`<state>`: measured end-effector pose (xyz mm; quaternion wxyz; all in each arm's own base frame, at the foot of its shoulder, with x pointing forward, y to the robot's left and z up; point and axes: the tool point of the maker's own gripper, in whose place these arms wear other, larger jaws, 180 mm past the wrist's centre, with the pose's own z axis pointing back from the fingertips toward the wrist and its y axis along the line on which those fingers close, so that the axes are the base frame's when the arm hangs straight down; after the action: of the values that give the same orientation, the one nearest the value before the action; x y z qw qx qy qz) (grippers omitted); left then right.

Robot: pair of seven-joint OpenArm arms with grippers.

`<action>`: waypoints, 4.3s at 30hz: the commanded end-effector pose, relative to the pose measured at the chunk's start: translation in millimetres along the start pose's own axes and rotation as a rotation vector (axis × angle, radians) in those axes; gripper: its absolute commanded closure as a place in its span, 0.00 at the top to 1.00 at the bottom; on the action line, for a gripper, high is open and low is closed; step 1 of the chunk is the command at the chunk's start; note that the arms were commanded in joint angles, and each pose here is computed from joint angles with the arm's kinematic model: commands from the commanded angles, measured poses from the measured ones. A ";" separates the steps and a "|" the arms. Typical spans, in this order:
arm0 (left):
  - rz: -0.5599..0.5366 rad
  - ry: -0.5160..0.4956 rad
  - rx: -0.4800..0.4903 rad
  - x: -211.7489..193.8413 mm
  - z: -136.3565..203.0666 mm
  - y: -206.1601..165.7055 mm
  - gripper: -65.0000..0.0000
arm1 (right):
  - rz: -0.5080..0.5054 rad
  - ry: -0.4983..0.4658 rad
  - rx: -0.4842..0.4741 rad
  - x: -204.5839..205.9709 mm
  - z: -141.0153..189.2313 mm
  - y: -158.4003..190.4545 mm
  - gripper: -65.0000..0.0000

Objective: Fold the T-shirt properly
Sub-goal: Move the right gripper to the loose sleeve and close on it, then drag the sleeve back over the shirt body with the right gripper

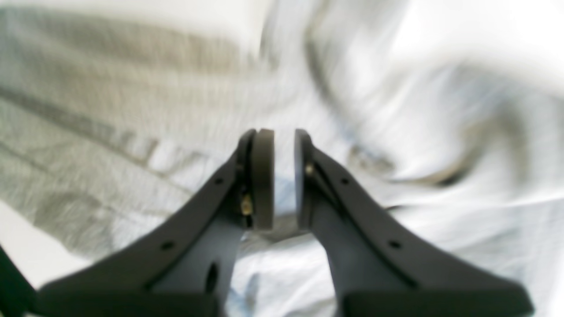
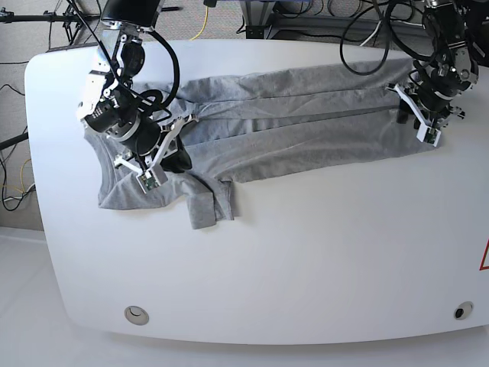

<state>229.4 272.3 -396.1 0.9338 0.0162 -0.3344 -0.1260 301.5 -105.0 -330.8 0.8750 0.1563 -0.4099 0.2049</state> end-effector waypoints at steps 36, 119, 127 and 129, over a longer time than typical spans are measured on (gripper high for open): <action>0.028 -0.113 0.222 34.2 46.6 75.3 0.34 | -0.103 0.041 0.083 46.1 -70.3 -48.6 0.78; 0.032 -0.114 0.224 34.3 46.1 75.4 0.34 | 0.087 0.061 0.061 22.9 -32.9 -14.6 0.00; 0.033 -0.111 0.218 33.5 44.6 73.6 0.34 | 0.080 0.089 -0.040 7.5 4.1 -29.4 0.00; 0.033 -0.111 0.218 33.5 44.6 73.6 0.34 | 0.087 0.089 -0.061 5.7 13.0 -31.0 0.00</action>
<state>235.4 335.0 -345.8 0.9183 0.0980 -0.3775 -0.0675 305.3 -136.8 -342.9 0.9022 0.1073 -0.3484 0.2306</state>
